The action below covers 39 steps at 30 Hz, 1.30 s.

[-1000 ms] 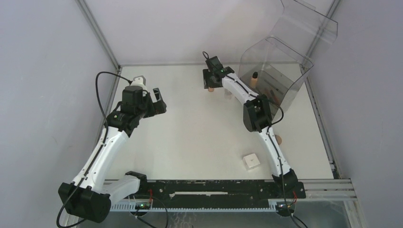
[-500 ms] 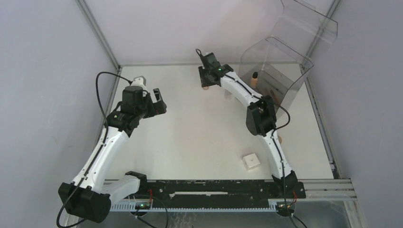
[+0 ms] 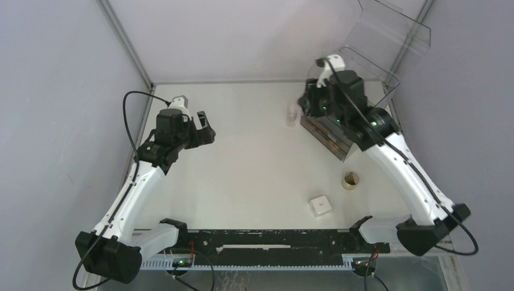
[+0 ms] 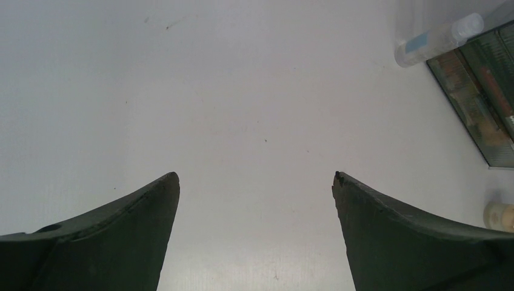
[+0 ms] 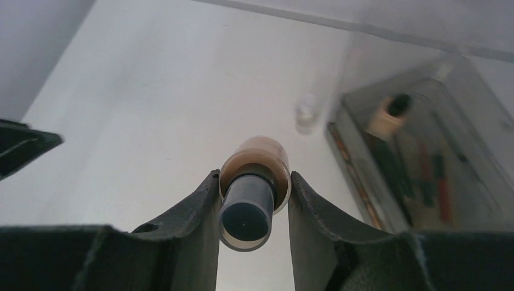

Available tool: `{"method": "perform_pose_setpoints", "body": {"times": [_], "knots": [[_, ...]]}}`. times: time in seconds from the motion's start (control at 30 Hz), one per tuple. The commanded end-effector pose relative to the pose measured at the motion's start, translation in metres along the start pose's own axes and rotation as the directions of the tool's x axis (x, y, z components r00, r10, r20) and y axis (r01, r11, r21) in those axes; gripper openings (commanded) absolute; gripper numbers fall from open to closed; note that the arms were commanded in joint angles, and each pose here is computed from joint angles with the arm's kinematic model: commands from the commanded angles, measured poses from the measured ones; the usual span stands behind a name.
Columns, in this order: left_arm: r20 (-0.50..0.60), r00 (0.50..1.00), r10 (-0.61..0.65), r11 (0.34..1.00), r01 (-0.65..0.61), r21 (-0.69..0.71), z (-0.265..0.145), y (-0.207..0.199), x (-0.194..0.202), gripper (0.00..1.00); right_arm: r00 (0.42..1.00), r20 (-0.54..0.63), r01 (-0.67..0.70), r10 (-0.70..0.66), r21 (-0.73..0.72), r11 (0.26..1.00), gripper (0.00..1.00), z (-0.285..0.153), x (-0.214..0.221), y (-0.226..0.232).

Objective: Organize the makeup
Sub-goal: Pick up the makeup from the center of the board, then place the makeup in the storage box.

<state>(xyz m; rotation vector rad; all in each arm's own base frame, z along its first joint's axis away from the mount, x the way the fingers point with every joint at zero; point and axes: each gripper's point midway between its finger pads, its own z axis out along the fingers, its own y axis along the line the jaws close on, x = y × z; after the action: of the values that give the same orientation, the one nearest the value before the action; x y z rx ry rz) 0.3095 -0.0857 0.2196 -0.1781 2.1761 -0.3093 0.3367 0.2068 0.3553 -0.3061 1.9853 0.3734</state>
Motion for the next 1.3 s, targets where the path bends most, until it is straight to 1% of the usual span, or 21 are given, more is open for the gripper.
{"method": "perform_pose_setpoints", "body": {"times": [0.0, 0.1, 0.23, 0.37, 0.4, 0.57, 0.73, 1.0, 1.27], "knots": [[0.029, 1.000, -0.007, 0.999, 0.006, 0.051, 0.003, -0.011, -0.011, 1.00, 0.995, -0.042, -0.076, 0.088, 0.230, 0.970, 0.16, -0.017, 0.028, -0.069], [0.023, 1.000, 0.000, 0.999, -0.001, 0.053, 0.006, -0.012, -0.013, 1.00, 0.989, -0.010, -0.138, 0.149, 0.318, 0.938, 0.16, -0.022, 0.031, -0.108], [0.017, 1.000, 0.006, 0.999, -0.007, 0.053, 0.006, -0.013, -0.015, 1.00, 0.975, 0.018, -0.210, 0.222, 0.402, 0.891, 0.15, -0.016, 0.026, -0.151], [0.024, 1.000, -0.001, 0.999, 0.000, 0.043, 0.005, -0.011, -0.016, 1.00, 0.970, 0.014, -0.226, 0.244, 0.431, 0.874, 0.15, 0.000, 0.023, -0.174], [0.022, 1.000, -0.003, 0.999, 0.002, 0.040, 0.005, -0.011, -0.015, 1.00, 0.969, -0.003, -0.222, 0.249, 0.440, 0.870, 0.15, 0.008, 0.026, -0.179], [0.007, 1.000, -0.004, 1.000, 0.004, 0.029, 0.006, -0.008, -0.011, 1.00, 0.954, -0.078, -0.222, 0.288, 0.458, 0.861, 0.16, 0.035, 0.036, -0.192], [0.008, 1.000, -0.007, 1.000, 0.007, 0.012, 0.006, -0.004, -0.008, 1.00, 0.954, -0.075, -0.222, 0.292, 0.483, 0.847, 0.16, 0.057, 0.041, -0.202], [0.010, 1.000, -0.012, 1.000, 0.012, 0.003, 0.004, -0.001, -0.004, 1.00, 0.935, -0.131, -0.216, 0.330, 0.526, 0.823, 0.16, 0.087, 0.070, -0.216], [0.004, 1.000, -0.005, 1.000, 0.005, 0.000, 0.004, 0.000, -0.002, 1.00, 0.928, -0.142, -0.219, 0.344, 0.538, 0.814, 0.16, 0.111, 0.090, -0.224]]}}
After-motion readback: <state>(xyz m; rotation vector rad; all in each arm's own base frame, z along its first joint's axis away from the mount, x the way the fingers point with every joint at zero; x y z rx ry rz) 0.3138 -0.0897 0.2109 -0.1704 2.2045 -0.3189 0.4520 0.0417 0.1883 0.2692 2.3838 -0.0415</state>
